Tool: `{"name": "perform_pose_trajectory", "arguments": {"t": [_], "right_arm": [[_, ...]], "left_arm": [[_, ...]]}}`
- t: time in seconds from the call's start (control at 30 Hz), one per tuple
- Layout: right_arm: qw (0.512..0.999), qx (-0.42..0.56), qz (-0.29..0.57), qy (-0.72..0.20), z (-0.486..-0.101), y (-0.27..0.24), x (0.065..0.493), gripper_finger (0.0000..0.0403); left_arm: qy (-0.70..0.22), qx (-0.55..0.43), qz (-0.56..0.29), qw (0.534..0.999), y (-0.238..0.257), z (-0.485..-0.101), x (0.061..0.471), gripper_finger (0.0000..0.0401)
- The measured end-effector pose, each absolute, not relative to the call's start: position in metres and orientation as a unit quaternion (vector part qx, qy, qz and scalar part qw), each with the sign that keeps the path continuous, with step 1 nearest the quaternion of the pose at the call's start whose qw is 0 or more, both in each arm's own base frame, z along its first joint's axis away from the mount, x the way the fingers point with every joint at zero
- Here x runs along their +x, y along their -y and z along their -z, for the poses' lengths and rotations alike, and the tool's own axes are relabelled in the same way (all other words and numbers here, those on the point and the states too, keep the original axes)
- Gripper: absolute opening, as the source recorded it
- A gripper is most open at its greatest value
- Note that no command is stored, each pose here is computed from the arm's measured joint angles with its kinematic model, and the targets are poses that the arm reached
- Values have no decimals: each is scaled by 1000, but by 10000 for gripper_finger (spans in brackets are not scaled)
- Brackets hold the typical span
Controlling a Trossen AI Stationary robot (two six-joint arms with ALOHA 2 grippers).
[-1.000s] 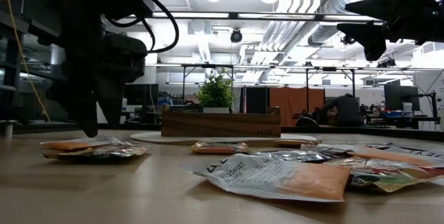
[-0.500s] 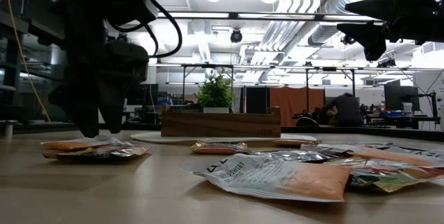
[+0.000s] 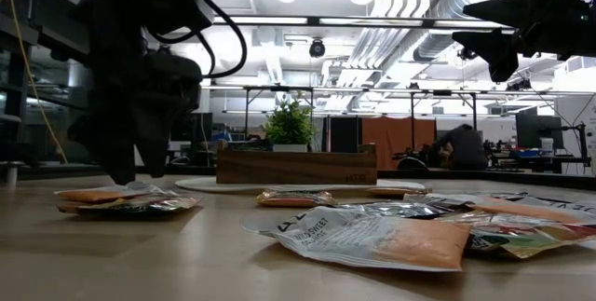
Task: Pick & Place Tea
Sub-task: Put the white orange tea bag into the middle section of the wooden organizer
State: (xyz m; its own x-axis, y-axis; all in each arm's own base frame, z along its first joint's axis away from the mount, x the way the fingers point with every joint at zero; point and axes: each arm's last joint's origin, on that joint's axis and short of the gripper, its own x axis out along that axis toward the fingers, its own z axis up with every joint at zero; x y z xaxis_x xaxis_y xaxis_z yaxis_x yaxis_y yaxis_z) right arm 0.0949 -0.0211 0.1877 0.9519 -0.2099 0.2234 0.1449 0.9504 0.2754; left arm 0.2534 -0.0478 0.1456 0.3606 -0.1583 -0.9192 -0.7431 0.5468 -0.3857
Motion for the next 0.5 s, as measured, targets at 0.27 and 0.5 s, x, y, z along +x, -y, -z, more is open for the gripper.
{"name": "perform_pose_trajectory", "arguments": {"t": [0.27,0.5], "right_arm": [[979,129,91,126,-188,21,95,250],[979,129,91,126,-188,21,95,250]], "left_arm": [[-525,-435,-197,705,49,-146,255,273],[-527,-441,-187,702,49,-146,255,272]]}}
